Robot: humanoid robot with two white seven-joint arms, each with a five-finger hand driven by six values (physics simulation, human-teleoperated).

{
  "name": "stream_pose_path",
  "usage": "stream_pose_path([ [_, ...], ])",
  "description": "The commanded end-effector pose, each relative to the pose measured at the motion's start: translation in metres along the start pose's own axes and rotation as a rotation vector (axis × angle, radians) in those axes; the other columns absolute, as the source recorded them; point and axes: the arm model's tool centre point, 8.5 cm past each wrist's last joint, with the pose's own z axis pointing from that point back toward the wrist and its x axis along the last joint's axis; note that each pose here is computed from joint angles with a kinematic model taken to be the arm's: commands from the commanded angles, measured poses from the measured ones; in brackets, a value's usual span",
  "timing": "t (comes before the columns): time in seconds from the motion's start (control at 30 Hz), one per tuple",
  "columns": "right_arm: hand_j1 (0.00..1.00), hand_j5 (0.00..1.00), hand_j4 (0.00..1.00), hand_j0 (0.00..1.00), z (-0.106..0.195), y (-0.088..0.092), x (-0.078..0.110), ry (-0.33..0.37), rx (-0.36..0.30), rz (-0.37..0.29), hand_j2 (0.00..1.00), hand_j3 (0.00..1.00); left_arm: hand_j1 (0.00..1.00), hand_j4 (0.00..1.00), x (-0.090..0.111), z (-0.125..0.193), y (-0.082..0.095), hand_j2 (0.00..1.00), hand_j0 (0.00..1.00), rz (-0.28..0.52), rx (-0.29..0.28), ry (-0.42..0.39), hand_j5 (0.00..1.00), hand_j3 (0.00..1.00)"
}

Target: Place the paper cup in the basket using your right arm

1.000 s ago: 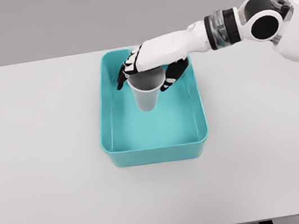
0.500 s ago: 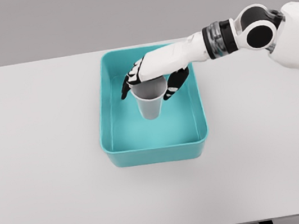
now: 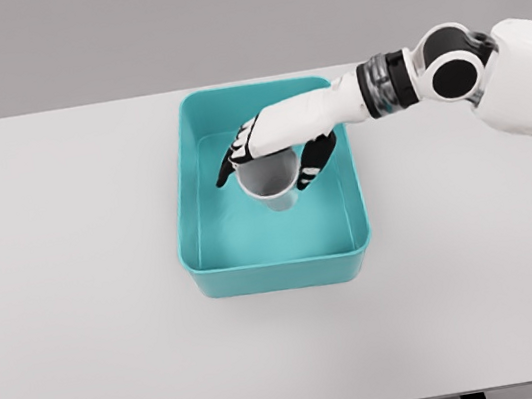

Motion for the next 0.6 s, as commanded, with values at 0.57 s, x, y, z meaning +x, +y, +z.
stream_pose_path([
  [0.57,1.0,1.0,1.0,1.0,0.169,-0.025,0.057,0.07,-0.173,0.105,1.0,1.0,1.0,1.0,0.0,0.0,0.0,1.0,1.0,0.0,0.0,0.001,1.0,1.0],
])
